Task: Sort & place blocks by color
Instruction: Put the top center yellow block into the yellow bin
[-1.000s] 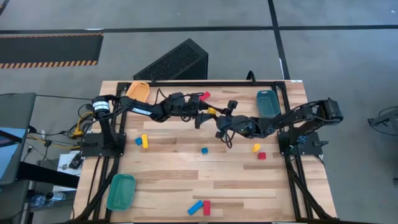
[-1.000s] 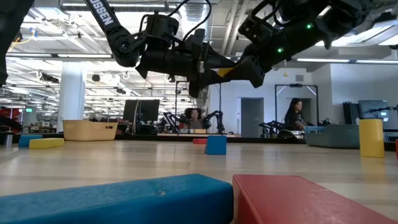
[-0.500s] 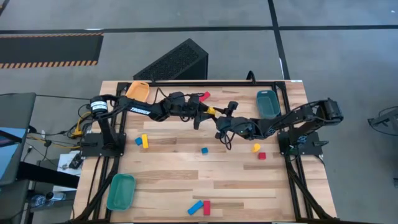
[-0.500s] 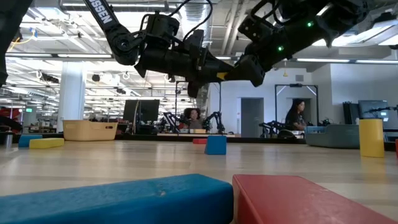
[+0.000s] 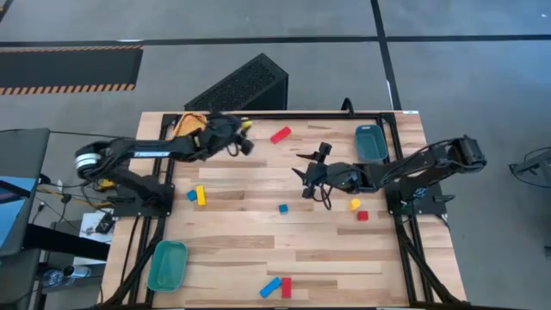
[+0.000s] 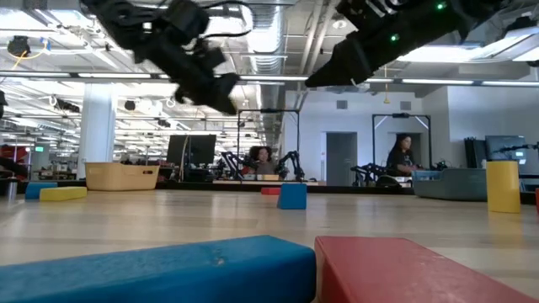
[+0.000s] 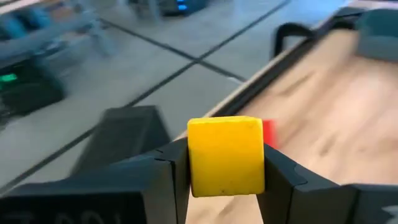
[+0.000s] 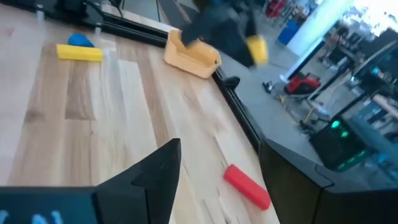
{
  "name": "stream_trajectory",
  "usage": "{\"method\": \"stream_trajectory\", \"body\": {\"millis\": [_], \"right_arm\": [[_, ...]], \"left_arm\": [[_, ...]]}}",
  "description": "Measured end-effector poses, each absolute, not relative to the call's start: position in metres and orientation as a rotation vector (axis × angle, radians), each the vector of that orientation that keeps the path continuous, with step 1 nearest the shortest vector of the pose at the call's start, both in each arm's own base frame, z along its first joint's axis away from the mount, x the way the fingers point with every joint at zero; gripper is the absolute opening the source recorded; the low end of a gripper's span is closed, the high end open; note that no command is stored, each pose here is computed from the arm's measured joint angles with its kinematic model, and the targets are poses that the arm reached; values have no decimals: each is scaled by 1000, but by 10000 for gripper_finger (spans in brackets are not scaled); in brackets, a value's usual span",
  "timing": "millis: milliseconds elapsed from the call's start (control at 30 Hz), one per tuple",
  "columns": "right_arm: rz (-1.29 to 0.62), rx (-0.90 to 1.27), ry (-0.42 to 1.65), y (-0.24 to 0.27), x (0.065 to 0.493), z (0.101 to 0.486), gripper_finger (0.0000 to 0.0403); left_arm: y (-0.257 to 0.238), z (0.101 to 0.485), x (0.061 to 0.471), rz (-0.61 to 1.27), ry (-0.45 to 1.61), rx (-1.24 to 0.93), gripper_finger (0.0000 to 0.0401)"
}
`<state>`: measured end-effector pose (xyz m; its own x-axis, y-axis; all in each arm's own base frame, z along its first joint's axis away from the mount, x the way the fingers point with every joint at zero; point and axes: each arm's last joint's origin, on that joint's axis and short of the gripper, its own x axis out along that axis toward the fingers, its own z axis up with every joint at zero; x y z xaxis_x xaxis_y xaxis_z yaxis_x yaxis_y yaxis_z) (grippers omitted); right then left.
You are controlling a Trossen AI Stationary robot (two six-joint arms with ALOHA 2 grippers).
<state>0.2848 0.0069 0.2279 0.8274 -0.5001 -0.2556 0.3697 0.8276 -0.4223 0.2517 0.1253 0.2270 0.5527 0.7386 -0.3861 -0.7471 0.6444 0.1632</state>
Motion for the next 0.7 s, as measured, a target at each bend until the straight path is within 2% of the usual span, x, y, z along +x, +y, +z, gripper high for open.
{"method": "stream_trajectory", "body": {"millis": [100, 200, 300, 467, 700], "right_arm": [[-443, -321, 384, 0, 284, 227, 239], [-373, -265, 425, -9, 283, 221, 239], [-340, -201, 448, -19, 285, 215, 239], [-353, -172, 470, -34, 288, 207, 240], [-359, -127, 477, -46, 287, 204, 240]], "left_arm": [[134, 215, 217, 1049, 474, -69, 110], [141, 207, 185, 1273, 479, -224, 107], [145, 200, 161, 1399, 549, -357, 115], [153, 193, 146, 1458, 626, -441, 134], [168, 177, 140, 1491, 728, -464, 127]]}}
